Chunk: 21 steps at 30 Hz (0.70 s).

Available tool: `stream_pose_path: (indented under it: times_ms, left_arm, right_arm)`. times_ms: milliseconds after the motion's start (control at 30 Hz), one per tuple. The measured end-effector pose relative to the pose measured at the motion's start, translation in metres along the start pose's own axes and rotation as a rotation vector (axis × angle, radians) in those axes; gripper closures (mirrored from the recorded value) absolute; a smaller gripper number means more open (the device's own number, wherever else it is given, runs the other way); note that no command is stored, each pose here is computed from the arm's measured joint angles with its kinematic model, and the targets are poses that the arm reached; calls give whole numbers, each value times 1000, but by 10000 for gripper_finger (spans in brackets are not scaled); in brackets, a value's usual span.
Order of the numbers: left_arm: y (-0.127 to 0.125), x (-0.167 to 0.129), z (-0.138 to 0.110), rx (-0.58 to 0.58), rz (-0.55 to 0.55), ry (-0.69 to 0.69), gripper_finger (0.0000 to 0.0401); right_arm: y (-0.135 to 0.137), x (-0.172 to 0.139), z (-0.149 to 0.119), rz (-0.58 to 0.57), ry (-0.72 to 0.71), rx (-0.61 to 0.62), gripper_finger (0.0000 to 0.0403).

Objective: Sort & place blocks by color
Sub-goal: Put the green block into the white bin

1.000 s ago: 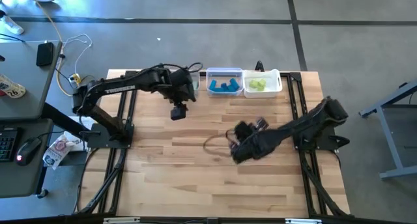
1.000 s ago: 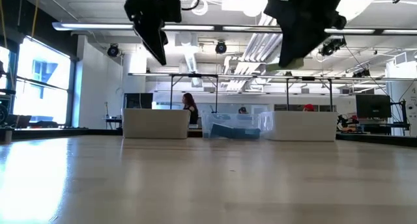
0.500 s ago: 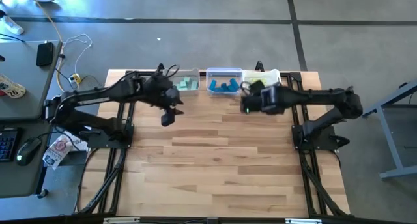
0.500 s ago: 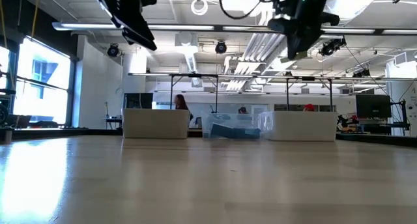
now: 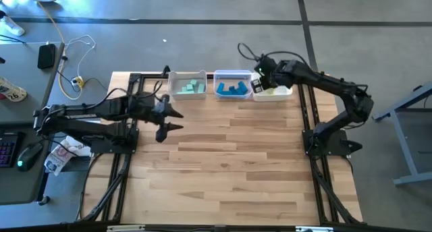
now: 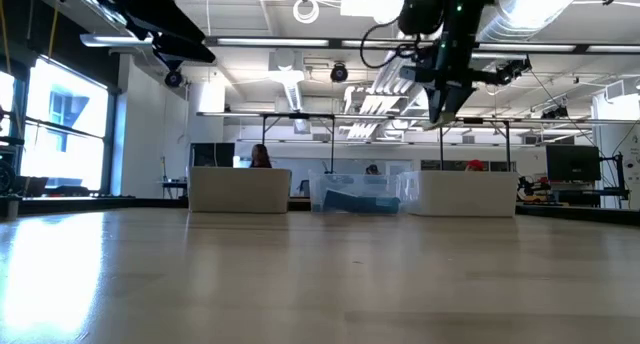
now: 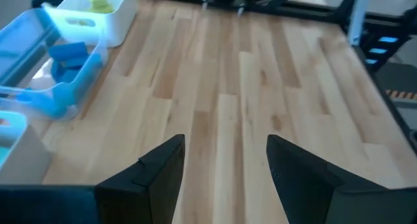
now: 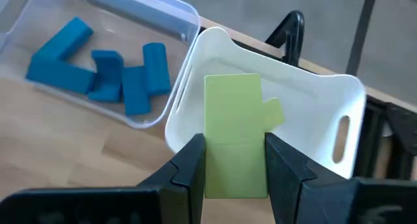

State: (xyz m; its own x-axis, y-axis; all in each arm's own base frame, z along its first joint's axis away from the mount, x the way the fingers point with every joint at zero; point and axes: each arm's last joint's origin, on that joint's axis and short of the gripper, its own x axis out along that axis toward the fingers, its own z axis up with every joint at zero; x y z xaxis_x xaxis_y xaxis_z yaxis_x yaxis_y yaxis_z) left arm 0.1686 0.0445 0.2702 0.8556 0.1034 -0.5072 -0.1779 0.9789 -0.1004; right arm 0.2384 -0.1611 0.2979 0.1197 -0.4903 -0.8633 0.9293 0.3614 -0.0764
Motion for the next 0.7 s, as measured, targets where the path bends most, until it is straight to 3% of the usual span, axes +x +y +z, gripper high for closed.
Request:
stream_pose_path:
  times_ms: [533, 700]
  left_arm:
    - [-17, -19, -53, -32, -10, -189, 199]
    - [-19, -17, -69, -22, -11, -257, 199]
  right_arm:
    - [-8, 106, 20, 2, 235, 37, 304]
    - [-11, 116, 23, 14, 241, 15, 269]
